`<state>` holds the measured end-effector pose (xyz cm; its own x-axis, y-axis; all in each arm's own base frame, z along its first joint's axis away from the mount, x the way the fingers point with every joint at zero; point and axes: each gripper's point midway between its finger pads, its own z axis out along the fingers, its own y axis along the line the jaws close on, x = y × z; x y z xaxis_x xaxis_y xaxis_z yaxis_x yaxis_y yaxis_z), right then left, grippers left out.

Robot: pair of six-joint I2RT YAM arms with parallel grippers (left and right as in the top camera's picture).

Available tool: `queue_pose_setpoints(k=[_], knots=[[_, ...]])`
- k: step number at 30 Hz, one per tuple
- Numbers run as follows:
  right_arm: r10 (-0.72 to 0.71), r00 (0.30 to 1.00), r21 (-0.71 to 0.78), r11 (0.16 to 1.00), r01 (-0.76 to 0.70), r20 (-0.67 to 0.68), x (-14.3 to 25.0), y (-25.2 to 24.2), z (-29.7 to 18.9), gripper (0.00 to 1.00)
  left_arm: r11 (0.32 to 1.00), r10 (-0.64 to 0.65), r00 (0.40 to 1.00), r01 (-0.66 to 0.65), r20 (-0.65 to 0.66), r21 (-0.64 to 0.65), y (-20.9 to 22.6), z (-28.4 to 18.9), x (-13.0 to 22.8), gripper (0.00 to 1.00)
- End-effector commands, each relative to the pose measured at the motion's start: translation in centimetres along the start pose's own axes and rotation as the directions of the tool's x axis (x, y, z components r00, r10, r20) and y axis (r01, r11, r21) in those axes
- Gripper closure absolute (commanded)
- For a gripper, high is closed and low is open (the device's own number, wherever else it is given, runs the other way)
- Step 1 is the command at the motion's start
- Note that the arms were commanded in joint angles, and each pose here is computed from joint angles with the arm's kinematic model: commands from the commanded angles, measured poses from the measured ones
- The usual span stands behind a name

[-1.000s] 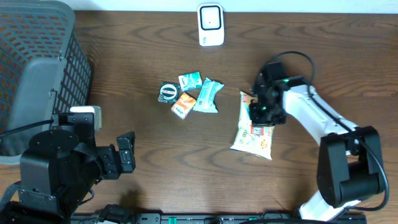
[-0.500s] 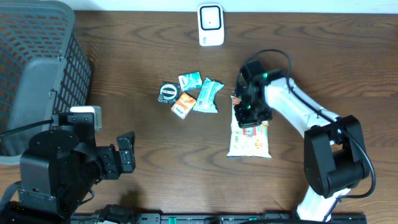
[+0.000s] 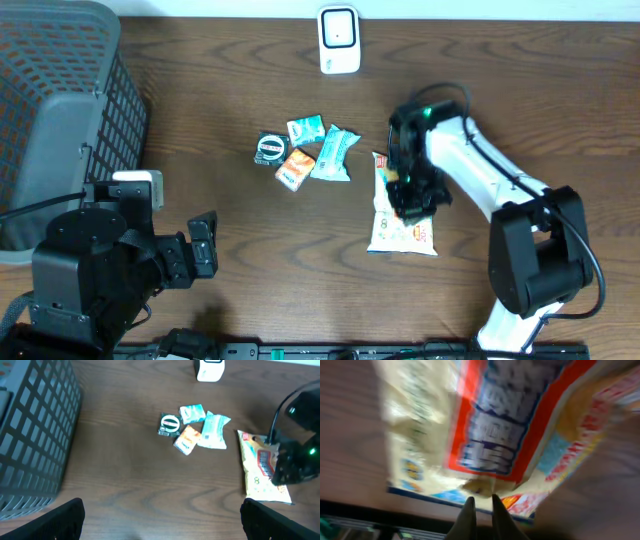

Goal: Scan the item barcode

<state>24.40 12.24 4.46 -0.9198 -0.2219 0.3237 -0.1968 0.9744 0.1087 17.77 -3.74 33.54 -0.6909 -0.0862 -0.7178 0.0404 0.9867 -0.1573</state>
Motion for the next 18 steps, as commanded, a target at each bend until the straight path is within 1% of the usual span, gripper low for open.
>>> queue_pose_setpoints(k=[1,2,5,10,14,18], knots=[[0.038,0.998,0.022,0.999,-0.037,-0.043,1.3,-0.5,2.4,0.97,1.0,-0.015,1.0,0.015,0.004,-0.003,0.0,-0.1,-0.2,0.02],[0.056,0.997,0.024,0.998,-0.055,-0.048,1.5,-0.6,2.9,0.99,1.0,-0.015,1.0,0.015,0.004,-0.003,0.0,-0.1,-0.2,0.02],[0.064,0.997,0.023,0.998,-0.063,-0.042,1.4,-0.7,3.0,0.99,1.0,-0.015,1.0,0.015,0.004,-0.003,0.0,-0.1,-0.2,0.02],[0.082,0.997,0.006,0.997,-0.082,0.013,-0.3,-1.0,0.5,0.99,1.0,-0.015,1.0,0.015,0.004,-0.003,0.0,-0.1,-0.2,0.02],[0.095,0.99,-0.017,0.995,-0.094,0.101,-2.5,-1.1,-2.8,0.99,1.0,-0.015,1.0,0.015,0.004,-0.003,0.0,-0.1,-0.2,0.02],[0.092,0.974,-0.035,0.996,-0.086,0.209,-5.0,-1.0,-4.9,0.94,1.0,-0.015,1.0,0.015,0.004,-0.003,0.0,-0.1,-0.2,0.02]])
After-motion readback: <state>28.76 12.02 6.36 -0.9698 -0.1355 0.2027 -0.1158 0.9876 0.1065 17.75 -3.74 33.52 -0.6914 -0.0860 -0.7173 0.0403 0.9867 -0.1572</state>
